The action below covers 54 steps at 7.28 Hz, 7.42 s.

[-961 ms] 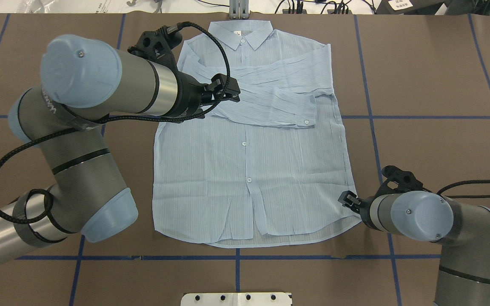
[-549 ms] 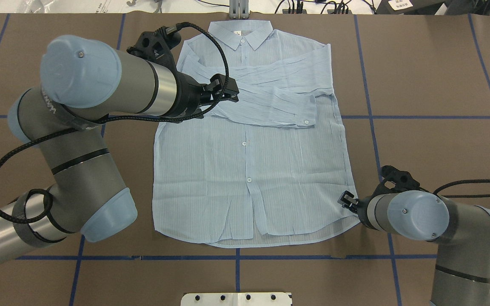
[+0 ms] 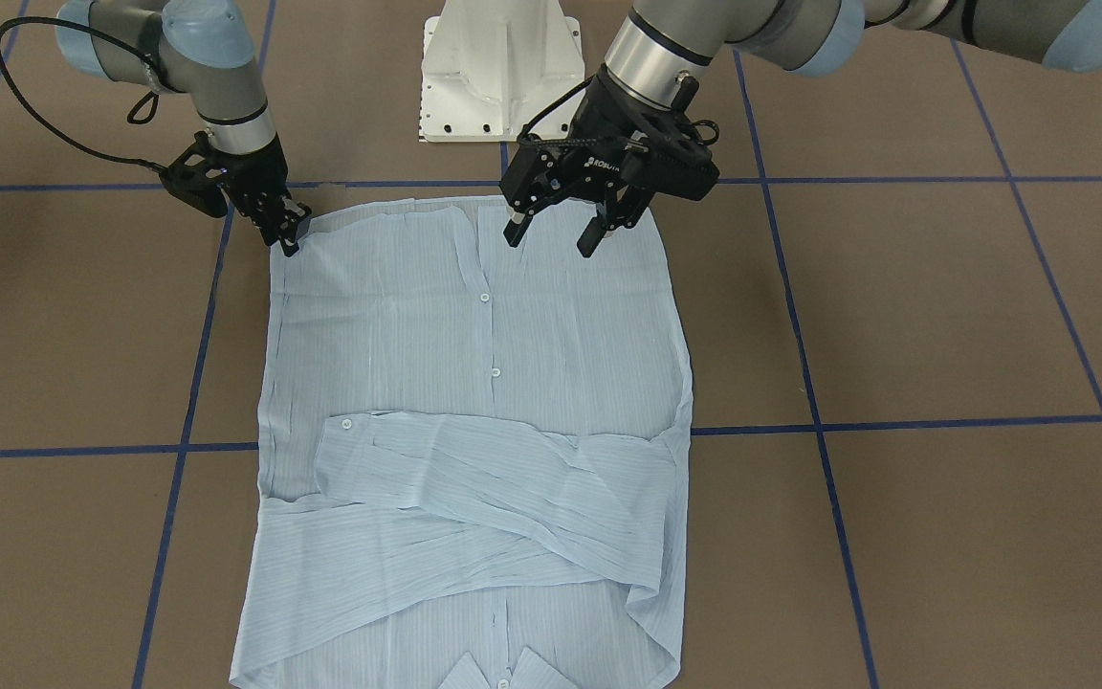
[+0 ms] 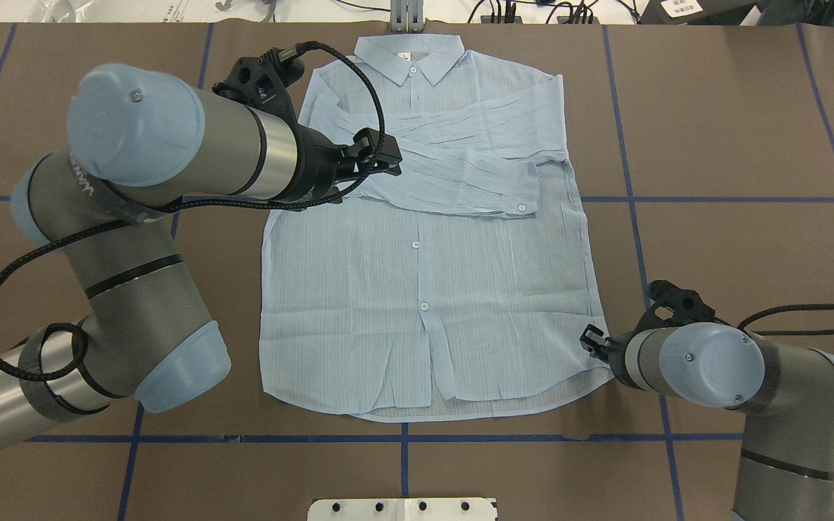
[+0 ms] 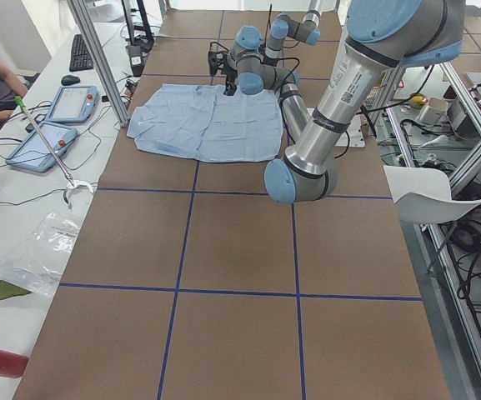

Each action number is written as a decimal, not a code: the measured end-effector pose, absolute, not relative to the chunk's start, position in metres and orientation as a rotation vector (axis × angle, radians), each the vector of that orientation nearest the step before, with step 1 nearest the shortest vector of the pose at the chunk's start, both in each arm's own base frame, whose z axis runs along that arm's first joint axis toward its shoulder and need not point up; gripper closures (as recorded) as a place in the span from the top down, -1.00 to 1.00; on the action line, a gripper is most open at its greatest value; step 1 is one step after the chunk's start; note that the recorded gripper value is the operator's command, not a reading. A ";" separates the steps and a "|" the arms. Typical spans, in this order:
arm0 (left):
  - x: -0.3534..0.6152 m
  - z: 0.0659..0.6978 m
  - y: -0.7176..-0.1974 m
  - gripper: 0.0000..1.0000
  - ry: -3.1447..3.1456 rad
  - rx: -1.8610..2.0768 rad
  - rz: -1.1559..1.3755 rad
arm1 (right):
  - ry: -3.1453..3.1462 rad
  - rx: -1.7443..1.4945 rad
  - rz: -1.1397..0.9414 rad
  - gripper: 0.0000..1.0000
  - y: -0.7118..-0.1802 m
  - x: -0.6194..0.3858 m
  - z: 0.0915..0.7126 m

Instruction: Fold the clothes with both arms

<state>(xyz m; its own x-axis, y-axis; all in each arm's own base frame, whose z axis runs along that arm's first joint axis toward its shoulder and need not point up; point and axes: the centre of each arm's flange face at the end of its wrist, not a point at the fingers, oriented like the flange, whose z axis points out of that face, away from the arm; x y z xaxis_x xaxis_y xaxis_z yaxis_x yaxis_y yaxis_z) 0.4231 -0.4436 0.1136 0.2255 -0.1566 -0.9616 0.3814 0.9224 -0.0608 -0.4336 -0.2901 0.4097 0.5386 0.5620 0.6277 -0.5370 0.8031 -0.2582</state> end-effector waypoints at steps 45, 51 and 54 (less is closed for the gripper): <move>0.474 0.321 -0.287 0.77 0.909 0.000 -0.454 | -0.735 -0.027 0.563 -0.99 -0.283 -0.435 0.420; 0.475 0.319 -0.283 0.74 0.905 -0.008 -0.459 | -0.771 -0.022 0.544 -1.00 -0.282 -0.420 0.402; 0.488 0.330 -0.259 0.54 0.880 -0.027 -0.458 | -0.783 -0.024 0.546 -1.00 -0.277 -0.405 0.397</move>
